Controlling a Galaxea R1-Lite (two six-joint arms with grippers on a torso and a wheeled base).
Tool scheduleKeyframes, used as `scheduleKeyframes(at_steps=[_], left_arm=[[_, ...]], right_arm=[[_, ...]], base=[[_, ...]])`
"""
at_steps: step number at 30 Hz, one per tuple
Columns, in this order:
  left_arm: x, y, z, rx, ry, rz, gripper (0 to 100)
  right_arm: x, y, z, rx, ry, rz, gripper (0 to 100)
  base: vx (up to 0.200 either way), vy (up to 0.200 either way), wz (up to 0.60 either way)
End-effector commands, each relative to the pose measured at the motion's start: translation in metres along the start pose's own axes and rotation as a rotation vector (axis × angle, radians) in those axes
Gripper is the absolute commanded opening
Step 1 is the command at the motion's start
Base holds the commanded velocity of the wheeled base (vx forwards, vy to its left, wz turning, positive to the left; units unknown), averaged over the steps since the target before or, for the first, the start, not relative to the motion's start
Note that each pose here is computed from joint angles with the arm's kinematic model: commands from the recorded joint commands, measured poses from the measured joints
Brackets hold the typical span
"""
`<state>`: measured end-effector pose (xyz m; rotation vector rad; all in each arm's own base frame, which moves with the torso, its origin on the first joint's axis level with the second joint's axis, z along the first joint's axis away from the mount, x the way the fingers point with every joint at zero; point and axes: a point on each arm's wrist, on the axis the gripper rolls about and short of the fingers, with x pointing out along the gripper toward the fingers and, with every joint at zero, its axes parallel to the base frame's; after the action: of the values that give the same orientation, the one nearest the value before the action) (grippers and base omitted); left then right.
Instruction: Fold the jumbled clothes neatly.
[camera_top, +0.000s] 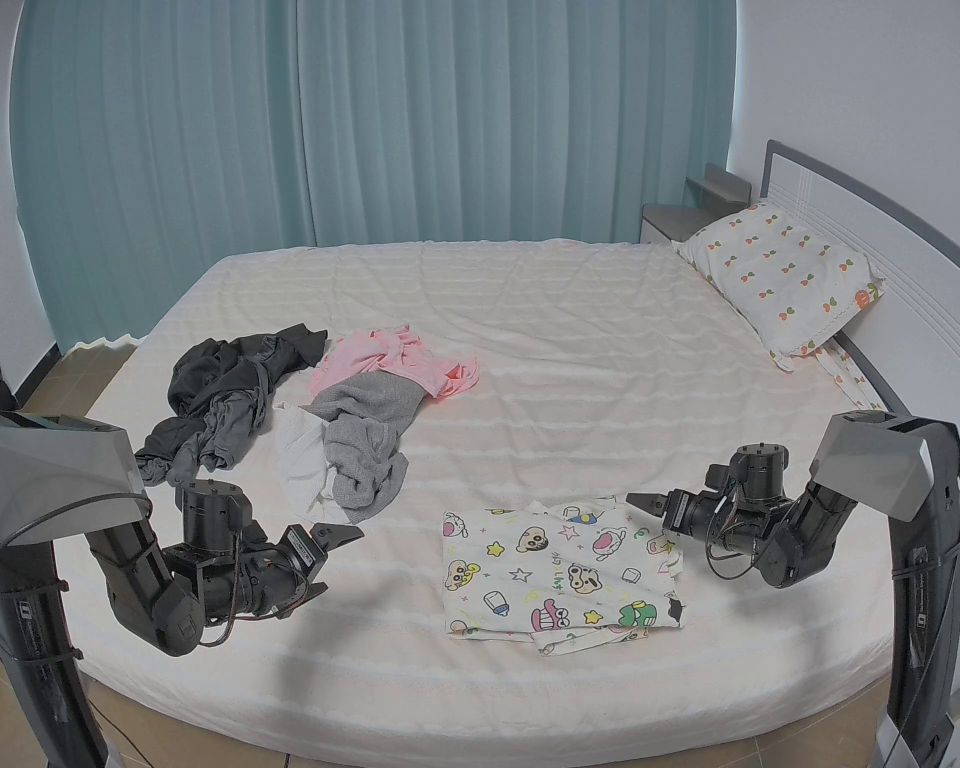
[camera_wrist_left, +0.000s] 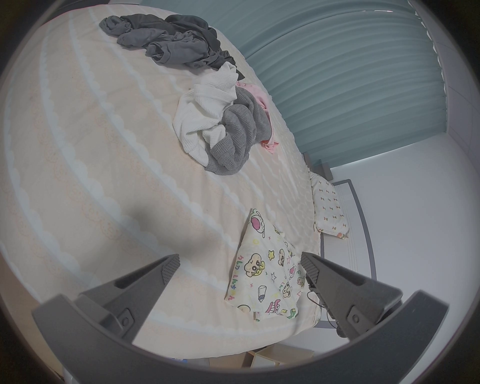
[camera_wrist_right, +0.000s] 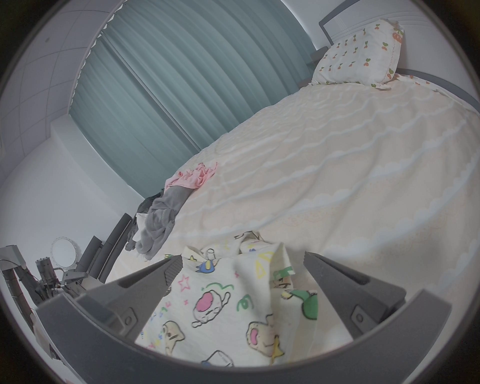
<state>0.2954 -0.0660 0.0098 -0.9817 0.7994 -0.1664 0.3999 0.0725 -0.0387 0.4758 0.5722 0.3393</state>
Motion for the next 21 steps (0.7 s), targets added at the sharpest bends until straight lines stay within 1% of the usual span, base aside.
scheduleKeyframes(at_steps=[1,3,12,13,21], left_arm=[[0.0,0.001,-0.001,0.0,0.0,0.003,100],[0.0,0.001,-0.001,0.001,-0.01,0.01,100],[0.0,0.001,-0.001,0.001,-0.013,0.011,100],[0.0,0.001,-0.001,0.001,-0.013,0.011,100],[0.0,0.001,-0.001,0.001,-0.013,0.011,100]], right_arm=[[0.009,-0.007,-0.011,0.008,0.025,-0.01,100],[0.013,-0.002,-0.01,-0.003,0.019,0.007,100],[0.021,0.002,-0.006,-0.013,-0.002,0.022,100],[0.02,0.001,-0.005,-0.013,-0.006,0.024,0],[0.018,-0.004,-0.001,-0.005,-0.02,0.013,0]], base=[[0.0,0.0,0.0],[0.0,0.0,0.0],[0.0,0.0,0.0],[0.0,0.0,0.0],[0.0,0.0,0.0]])
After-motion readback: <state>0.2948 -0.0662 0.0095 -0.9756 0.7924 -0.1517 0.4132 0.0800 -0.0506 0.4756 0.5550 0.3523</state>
